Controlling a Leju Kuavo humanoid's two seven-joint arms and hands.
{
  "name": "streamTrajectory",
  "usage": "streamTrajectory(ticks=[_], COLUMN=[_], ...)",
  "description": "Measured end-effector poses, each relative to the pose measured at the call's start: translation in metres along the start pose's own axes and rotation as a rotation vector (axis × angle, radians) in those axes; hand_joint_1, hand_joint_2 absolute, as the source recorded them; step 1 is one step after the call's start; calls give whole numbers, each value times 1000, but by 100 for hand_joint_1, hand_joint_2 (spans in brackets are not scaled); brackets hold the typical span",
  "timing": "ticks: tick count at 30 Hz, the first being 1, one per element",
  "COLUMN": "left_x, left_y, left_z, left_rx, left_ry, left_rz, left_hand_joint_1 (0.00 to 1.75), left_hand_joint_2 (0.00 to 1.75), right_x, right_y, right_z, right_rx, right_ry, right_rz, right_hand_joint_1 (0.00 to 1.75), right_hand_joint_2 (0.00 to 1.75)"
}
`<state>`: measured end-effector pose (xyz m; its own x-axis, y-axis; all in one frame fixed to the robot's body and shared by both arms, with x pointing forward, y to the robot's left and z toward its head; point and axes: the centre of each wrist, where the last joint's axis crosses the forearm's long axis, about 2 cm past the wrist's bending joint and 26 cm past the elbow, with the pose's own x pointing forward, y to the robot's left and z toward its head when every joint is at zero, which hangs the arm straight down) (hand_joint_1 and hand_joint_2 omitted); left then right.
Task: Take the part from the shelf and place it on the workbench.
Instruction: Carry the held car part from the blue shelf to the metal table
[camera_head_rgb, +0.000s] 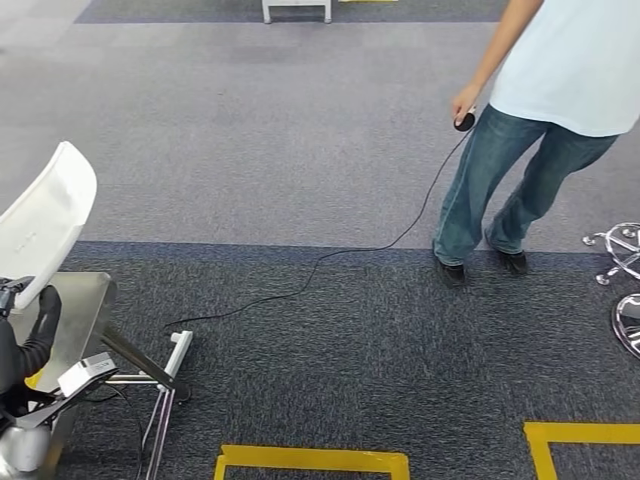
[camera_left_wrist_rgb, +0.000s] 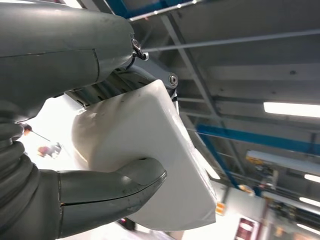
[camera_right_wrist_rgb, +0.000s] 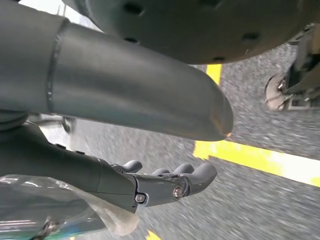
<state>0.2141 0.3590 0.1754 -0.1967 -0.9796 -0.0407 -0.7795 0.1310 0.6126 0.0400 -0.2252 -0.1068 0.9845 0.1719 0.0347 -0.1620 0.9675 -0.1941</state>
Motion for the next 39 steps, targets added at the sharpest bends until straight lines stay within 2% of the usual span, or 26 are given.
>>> streamTrajectory(ticks=[15, 39], left_x=[-12, -12], left_y=[4, 6], left_z=[-1, -2], left_rx=[8, 1], left_ry=[-1, 10], left_rz=[-54, -85], left_hand_joint_1=[175, 175], left_hand_joint_2=[175, 175], right_x=[0, -2], right_y=[0, 0], right_z=[0, 0], right_rx=[-1, 0], right_ry=[8, 7], right_rz=[0, 7], right_hand_joint_1=[0, 0], right_hand_joint_2=[0, 0])
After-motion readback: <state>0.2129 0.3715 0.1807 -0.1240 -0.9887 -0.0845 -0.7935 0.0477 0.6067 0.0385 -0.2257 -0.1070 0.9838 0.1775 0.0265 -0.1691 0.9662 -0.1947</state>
